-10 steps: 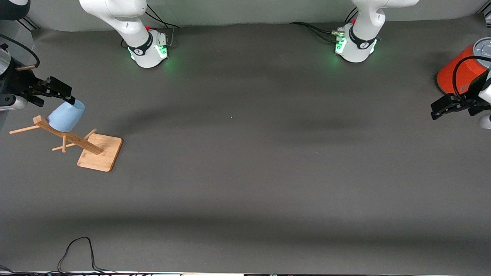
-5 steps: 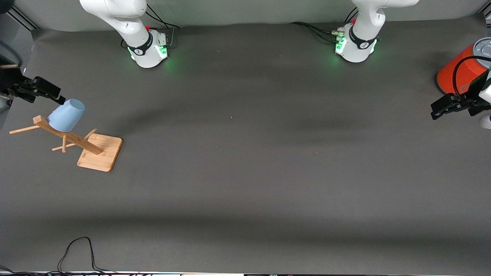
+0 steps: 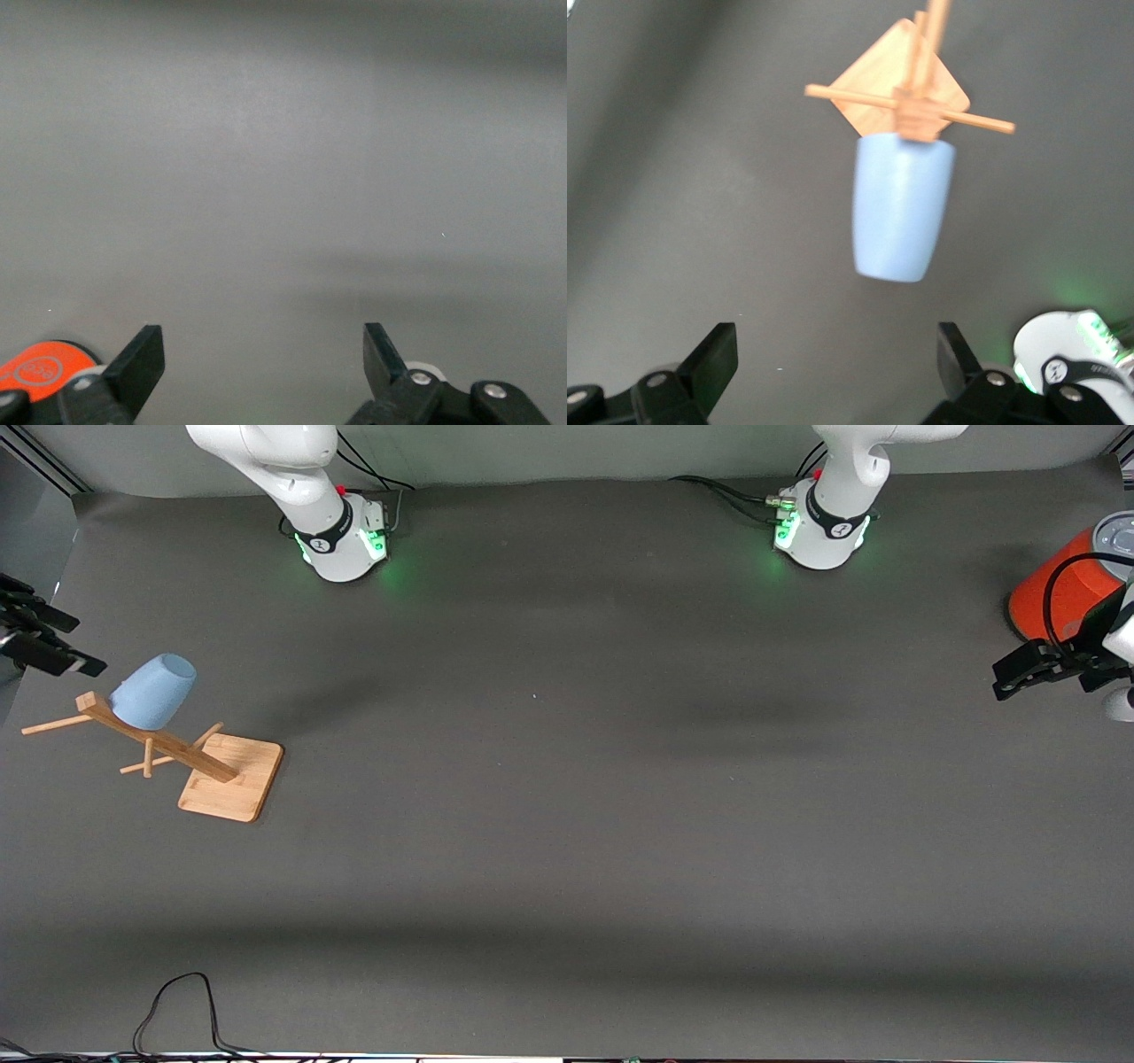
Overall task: Rotate and upright cup with both arms
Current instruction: 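Close the right gripper around the blue cup hanging on the wooden stand, then lift the blue cup off the stand peg with the right gripper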
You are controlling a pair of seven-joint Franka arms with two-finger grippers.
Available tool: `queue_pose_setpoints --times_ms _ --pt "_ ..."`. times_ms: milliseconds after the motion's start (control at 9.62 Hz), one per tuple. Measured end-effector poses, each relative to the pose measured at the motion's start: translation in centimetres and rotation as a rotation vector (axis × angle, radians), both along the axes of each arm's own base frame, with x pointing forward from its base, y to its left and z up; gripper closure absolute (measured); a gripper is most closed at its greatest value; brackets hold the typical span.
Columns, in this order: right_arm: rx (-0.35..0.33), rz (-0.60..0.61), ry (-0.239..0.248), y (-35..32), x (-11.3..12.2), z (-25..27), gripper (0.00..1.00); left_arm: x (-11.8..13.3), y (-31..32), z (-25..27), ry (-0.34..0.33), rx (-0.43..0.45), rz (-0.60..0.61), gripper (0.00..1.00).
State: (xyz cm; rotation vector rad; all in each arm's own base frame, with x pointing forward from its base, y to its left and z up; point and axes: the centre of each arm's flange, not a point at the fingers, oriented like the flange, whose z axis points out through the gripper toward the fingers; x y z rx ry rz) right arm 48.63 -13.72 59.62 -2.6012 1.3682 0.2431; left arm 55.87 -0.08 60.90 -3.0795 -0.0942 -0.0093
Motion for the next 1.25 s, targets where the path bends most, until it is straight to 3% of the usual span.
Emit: queue_pose_setpoints --times_ms 416,832,1248 --pt "0.038 -0.084 0.051 -2.6 -0.5 -5.9 0.0 0.0 -0.1 -0.3 0.012 0.0 -0.002 0.0" --pt "0.028 -0.116 0.051 -2.6 -0.4 -11.7 0.0 0.2 -0.3 -0.3 0.001 -0.001 -0.006 0.0" --pt "0.065 -0.15 0.053 -2.3 -0.5 -15.1 0.0 0.0 -0.3 -0.7 0.024 0.0 -0.005 0.0"
